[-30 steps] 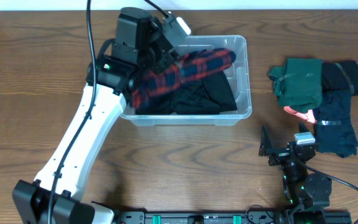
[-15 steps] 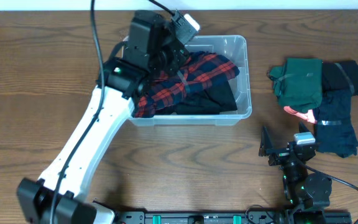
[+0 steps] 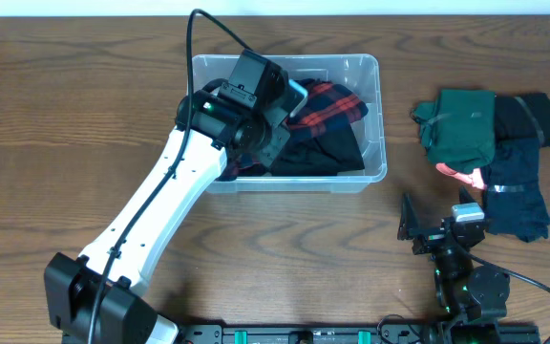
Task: Pack container
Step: 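Press and spread the plaid shirt flat inside the bin with the left gripper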
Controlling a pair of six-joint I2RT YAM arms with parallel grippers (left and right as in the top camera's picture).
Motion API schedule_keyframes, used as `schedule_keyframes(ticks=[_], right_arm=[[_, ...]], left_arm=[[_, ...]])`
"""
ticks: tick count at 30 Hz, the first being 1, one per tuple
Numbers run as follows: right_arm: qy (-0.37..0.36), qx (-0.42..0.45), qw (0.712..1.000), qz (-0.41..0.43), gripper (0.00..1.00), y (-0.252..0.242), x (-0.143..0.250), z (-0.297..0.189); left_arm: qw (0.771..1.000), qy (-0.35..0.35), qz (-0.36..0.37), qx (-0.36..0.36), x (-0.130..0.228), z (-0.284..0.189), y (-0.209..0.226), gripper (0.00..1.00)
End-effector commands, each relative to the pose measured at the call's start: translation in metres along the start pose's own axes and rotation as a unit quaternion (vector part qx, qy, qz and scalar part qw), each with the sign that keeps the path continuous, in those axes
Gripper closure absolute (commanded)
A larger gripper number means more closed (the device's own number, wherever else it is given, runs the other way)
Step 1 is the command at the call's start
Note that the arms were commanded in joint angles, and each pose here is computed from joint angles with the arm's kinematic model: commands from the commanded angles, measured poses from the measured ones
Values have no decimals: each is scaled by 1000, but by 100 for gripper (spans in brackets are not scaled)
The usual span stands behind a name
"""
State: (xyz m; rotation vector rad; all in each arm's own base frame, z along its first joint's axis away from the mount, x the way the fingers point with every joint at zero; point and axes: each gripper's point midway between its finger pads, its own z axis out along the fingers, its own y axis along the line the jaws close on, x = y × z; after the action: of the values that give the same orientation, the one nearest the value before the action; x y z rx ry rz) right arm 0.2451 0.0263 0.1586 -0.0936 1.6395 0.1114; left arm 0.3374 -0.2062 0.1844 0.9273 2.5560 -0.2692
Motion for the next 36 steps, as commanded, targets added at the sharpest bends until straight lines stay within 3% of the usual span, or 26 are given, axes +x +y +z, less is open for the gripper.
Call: schedule_keyframes(ticks=[1,11,19,29,36], right_arm=[[-2,3,1000,2,1,-2,0,0],[-2,3,1000,2,1,-2,0,0],[-2,3,1000,2,1,-2,0,0],[-2,3,1000,2,1,-2,0,0],[-2,3,1000,2,1,-2,0,0]], left_arm=[[1000,16,-7,-9,7,-6,3,94],[993,102,-10,-61,32,36,27,94],[964,182,8,-192,54,88,81,94],[942,134,10,-308,26,93,121,94],[945,96,18,-313,7,71,108,94]])
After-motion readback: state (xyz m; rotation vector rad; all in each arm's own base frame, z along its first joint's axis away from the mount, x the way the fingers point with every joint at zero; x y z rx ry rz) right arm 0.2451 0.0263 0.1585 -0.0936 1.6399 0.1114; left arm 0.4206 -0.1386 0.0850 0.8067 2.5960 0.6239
